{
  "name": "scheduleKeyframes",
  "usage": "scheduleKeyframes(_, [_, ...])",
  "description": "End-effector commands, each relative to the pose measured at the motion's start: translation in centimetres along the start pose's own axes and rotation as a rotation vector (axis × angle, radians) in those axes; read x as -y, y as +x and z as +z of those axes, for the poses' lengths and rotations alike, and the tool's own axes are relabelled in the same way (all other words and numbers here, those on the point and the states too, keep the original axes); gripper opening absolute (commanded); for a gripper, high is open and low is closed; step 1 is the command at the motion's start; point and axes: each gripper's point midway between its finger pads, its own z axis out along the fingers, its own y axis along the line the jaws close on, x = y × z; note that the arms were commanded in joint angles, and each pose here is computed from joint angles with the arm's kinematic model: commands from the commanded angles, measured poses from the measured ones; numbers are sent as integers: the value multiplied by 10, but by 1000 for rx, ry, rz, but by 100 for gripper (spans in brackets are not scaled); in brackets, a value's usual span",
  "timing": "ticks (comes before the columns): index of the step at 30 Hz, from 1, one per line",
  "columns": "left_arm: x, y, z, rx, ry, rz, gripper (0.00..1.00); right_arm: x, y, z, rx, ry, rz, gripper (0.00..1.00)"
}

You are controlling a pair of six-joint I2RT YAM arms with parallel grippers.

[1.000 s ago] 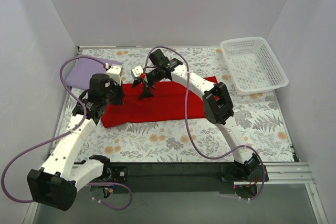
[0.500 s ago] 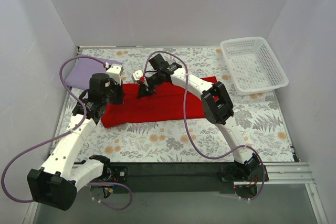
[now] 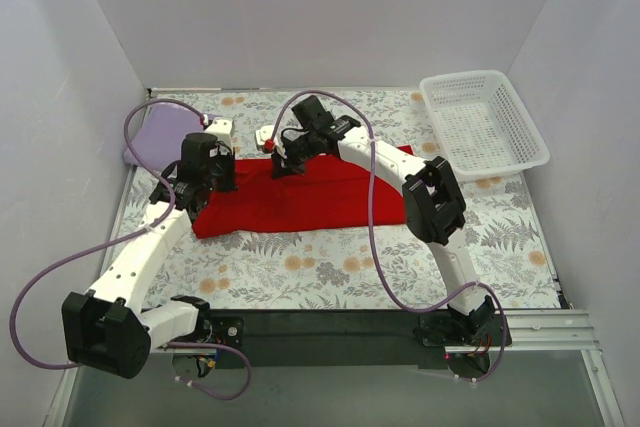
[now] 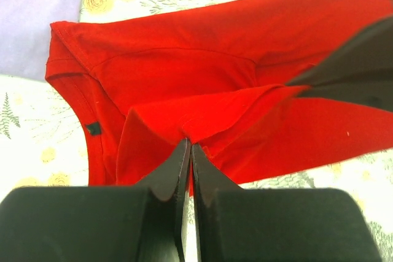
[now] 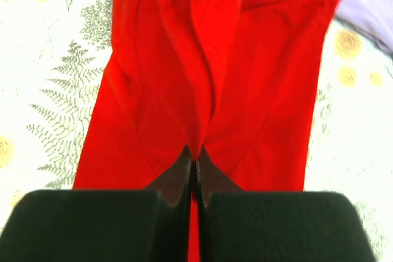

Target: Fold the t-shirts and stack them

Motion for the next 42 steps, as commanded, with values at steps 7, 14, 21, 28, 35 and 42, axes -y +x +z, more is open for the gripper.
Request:
scheduleKeyframes(7, [-4,-39,18,57,-65,-157,3,9,-7,-15,-20,98,120,1])
scheduleKeyframes(14, [-32,-26,9,6,-274,-389,61,13,6,-13,-58,130,175,1])
scheduleKeyframes(21, [-38,33,-12,-119,-233,-600,70,19,17,-11,-79,155,209,1])
scheduleKeyframes(28, [-36,75,14,-300,-109,-582,61,25,16,-9,-69,162,230,1])
scheduleKeyframes(35, [-46,83,39,-365,-90,-418,58,27,12,-10,-51,159,240,1])
scheduleKeyframes(42, [-63,90,40,-372,-171,-365,58,32,11,-15,-39,167,254,1])
